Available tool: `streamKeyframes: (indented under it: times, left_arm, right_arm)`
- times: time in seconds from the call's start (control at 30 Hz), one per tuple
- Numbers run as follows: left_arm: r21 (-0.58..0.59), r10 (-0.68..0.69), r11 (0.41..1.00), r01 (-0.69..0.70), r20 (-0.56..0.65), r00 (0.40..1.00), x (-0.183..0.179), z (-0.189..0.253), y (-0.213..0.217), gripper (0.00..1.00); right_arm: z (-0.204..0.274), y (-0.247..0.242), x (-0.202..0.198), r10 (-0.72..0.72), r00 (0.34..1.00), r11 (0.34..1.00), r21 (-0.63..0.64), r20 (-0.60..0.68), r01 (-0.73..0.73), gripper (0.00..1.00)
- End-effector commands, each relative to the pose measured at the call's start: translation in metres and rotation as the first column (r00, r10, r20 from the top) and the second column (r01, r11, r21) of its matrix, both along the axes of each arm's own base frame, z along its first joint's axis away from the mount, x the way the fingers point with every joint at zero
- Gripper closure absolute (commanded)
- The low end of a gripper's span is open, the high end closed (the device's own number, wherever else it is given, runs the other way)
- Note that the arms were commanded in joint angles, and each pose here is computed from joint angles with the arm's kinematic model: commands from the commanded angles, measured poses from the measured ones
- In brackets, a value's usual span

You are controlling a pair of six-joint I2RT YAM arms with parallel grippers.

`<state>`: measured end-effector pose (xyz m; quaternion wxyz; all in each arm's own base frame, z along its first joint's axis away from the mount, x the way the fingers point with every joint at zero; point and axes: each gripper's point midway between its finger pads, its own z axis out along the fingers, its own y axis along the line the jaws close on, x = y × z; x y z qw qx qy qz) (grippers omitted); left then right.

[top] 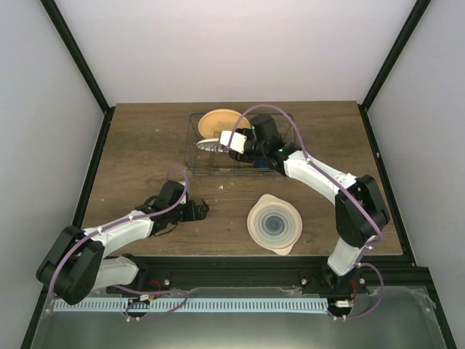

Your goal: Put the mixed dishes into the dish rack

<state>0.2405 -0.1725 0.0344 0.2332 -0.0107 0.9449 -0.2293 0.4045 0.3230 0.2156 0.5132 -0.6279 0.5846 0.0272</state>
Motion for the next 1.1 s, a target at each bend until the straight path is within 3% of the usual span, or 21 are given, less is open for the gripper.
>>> streamKeyframes:
  times: [0.0, 0.13, 0.23, 0.47, 0.57, 0.7, 0.8, 0.93, 1.07]
  left_arm:
    - [-0.014, -0.039, 0.999, 0.039, -0.077, 0.996, -0.019, -0.014, -0.001, 0.01]
    - [-0.061, -0.093, 0.994, 0.089, -0.059, 0.994, -0.019, -0.006, -0.015, 0.01]
    - [-0.050, -0.145, 0.988, 0.143, -0.051, 0.988, -0.019, -0.002, -0.028, 0.01]
    - [0.015, -0.245, 0.969, 0.247, -0.096, 0.965, -0.020, -0.011, -0.061, 0.02]
    - [0.065, -0.280, 0.955, 0.288, -0.111, 0.953, -0.021, -0.016, -0.077, 0.02]
    - [0.087, -0.301, 0.946, 0.312, -0.115, 0.947, -0.022, -0.019, -0.097, 0.02]
    - [0.087, -0.312, 0.943, 0.322, -0.110, 0.944, -0.023, -0.016, -0.110, 0.02]
    - [0.121, -0.330, 0.933, 0.340, -0.092, 0.939, -0.023, -0.009, -0.126, 0.02]
    - [0.148, -0.351, 0.921, 0.361, -0.086, 0.932, -0.030, -0.005, -0.141, 0.02]
  right_arm:
    - [0.009, 0.000, -0.020, -0.041, 0.998, 0.999, 0.011, -0.050, 0.041, 0.48]
    - [0.022, 0.002, -0.033, -0.098, 0.989, 0.992, 0.069, -0.108, 0.106, 0.44]
    - [0.036, -0.009, -0.024, -0.252, 0.954, 0.954, 0.124, -0.164, 0.274, 0.44]
    - [0.036, -0.059, -0.007, -0.589, 0.751, 0.749, 0.147, -0.300, 0.646, 0.44]
    - [0.040, -0.084, -0.011, -0.672, 0.659, 0.639, 0.185, -0.339, 0.747, 0.32]
    - [0.054, -0.130, -0.012, -0.702, 0.541, 0.477, 0.259, -0.463, 0.840, 0.29]
    - [0.046, -0.168, -0.011, -0.706, 0.448, 0.377, 0.244, -0.548, 0.893, 0.30]
    - [0.021, -0.198, -0.015, -0.727, 0.353, 0.313, 0.174, -0.589, 0.934, 0.29]
    - [0.007, -0.213, -0.022, -0.729, 0.314, 0.275, 0.160, -0.608, 0.948, 0.29]
